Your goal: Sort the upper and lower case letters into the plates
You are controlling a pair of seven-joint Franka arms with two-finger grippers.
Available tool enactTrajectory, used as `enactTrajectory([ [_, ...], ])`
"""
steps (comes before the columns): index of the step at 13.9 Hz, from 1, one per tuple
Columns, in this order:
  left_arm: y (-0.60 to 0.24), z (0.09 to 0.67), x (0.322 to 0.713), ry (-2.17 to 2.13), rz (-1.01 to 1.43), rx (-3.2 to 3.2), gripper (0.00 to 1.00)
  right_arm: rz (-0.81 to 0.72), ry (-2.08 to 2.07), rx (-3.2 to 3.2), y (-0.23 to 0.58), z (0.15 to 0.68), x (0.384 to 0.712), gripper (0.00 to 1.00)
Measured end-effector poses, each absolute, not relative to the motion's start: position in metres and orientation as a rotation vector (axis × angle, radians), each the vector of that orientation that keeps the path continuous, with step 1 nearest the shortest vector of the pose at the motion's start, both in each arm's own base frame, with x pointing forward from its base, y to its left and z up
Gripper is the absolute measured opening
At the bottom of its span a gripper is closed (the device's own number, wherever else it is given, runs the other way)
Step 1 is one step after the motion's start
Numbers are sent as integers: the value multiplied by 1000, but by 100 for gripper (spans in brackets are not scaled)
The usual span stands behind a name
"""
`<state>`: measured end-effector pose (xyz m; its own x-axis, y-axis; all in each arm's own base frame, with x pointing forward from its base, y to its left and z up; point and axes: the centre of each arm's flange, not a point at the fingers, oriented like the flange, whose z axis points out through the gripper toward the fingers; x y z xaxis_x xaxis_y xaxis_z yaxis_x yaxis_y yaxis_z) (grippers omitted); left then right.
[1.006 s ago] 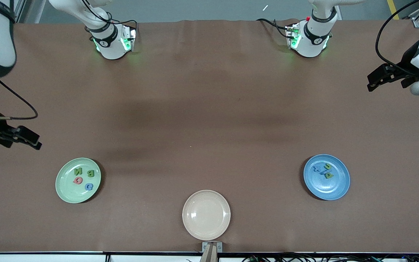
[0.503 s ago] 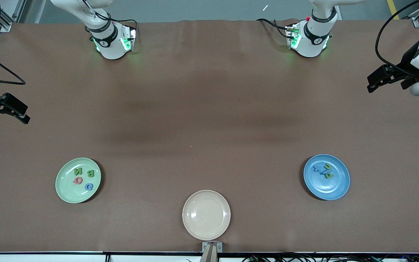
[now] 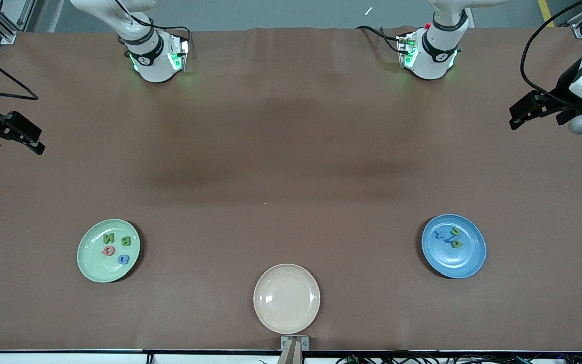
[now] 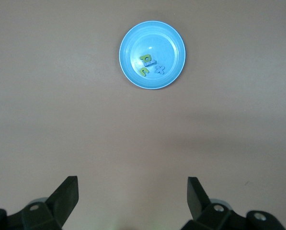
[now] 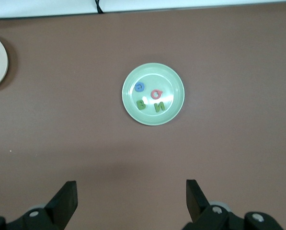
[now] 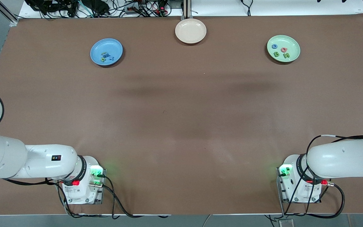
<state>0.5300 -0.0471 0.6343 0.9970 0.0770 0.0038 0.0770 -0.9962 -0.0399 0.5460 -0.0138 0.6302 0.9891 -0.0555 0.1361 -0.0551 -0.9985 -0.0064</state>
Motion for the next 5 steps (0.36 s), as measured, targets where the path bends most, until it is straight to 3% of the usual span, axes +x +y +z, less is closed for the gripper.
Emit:
enactTrajectory([
  [5,-47,640,531,-117,-24,-3101,100,-155,76,-3134,-10,651,530,100],
])
